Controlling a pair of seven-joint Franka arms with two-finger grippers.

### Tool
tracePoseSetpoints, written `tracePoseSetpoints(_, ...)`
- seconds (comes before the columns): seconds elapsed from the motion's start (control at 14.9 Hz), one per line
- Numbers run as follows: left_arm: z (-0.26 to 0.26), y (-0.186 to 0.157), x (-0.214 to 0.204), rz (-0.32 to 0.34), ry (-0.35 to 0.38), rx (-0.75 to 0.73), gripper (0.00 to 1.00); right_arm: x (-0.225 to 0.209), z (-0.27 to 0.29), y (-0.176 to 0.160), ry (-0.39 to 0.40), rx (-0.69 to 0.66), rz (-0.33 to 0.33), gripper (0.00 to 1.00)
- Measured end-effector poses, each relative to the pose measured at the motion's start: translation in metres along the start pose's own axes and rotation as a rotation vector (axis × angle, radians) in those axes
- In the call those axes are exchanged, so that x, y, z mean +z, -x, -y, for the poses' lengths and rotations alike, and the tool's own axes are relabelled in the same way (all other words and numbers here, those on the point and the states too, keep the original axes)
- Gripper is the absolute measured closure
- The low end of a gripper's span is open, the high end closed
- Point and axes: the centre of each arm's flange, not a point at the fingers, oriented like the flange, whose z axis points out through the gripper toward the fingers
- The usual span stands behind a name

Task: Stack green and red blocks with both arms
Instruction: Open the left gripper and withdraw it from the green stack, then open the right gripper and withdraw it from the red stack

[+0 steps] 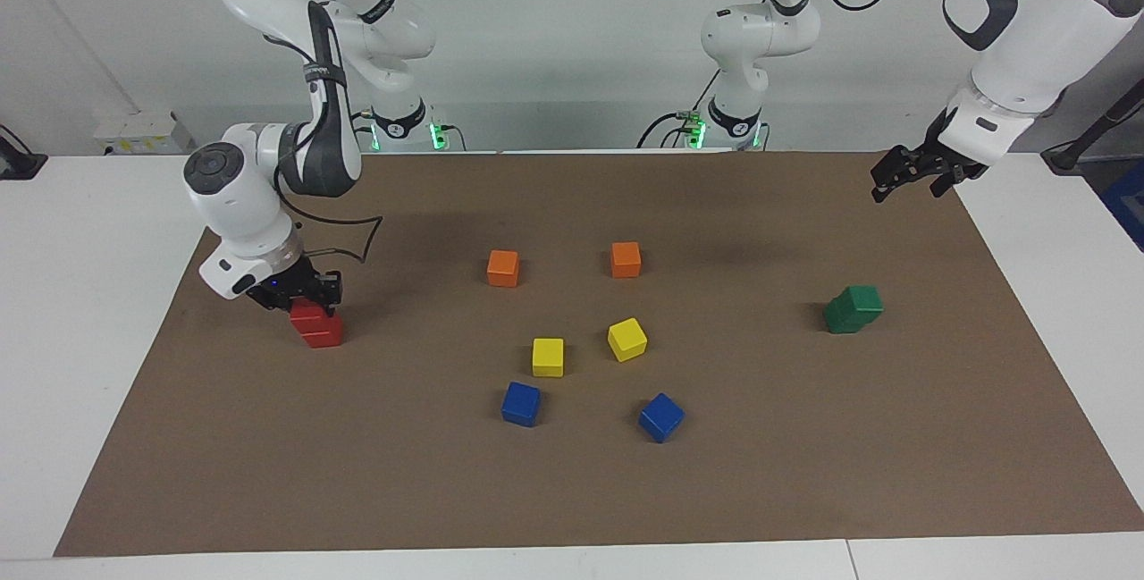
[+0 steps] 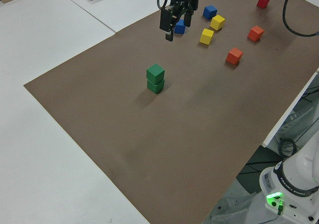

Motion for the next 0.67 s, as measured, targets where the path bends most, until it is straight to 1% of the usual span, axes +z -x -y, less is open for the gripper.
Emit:
tracePoseSetpoints(0.07, -0.001, 0.0, 0.001, 0.002, 0.0, 0.002, 0.0, 0.0, 0.0, 0.0, 0.0, 0.0, 0.0, 0.41)
tracePoseSetpoints(0.2, -0.001, 0.0, 0.002, 0.005, 0.0, 0.0, 0.0, 0.0, 0.0, 0.0, 0.0, 0.0, -0.001, 0.22)
tracePoseSetpoints(0.27, 0.0, 0.0, 0.002, 0.004, 0.0, -0.002, 0.0, 0.0, 0.0, 0.0, 0.0, 0.0, -0.001, 0.19)
tracePoseSetpoints(0.33, 0.0, 0.0, 0.002, 0.005, 0.0, -0.003, 0.0, 0.0, 0.0, 0.0, 0.0, 0.0, -0.001, 0.19)
tracePoseSetpoints(0.4, 0.0, 0.0, 0.002, 0.003, 0.0, -0.002, 0.0, 0.0, 0.0, 0.0, 0.0, 0.0, -0.001, 0.13)
tracePoseSetpoints(0.47, -0.001, -0.001, 0.001, -0.002, 0.0, -0.001, 0.0, 0.0, 0.0, 0.0, 0.0, 0.0, -0.002, 0.1)
tracePoseSetpoints(0.54, -0.003, -0.001, -0.002, -0.009, -0.001, 0.004, 0.0, 0.0, 0.0, 0.0, 0.0, 0.0, -0.004, 0.1)
tracePoseSetpoints(0.67, -0.016, -0.002, -0.006, -0.021, -0.01, 0.029, 0.0, -0.004, -0.001, -0.003, 0.002, 0.003, -0.016, 0.0)
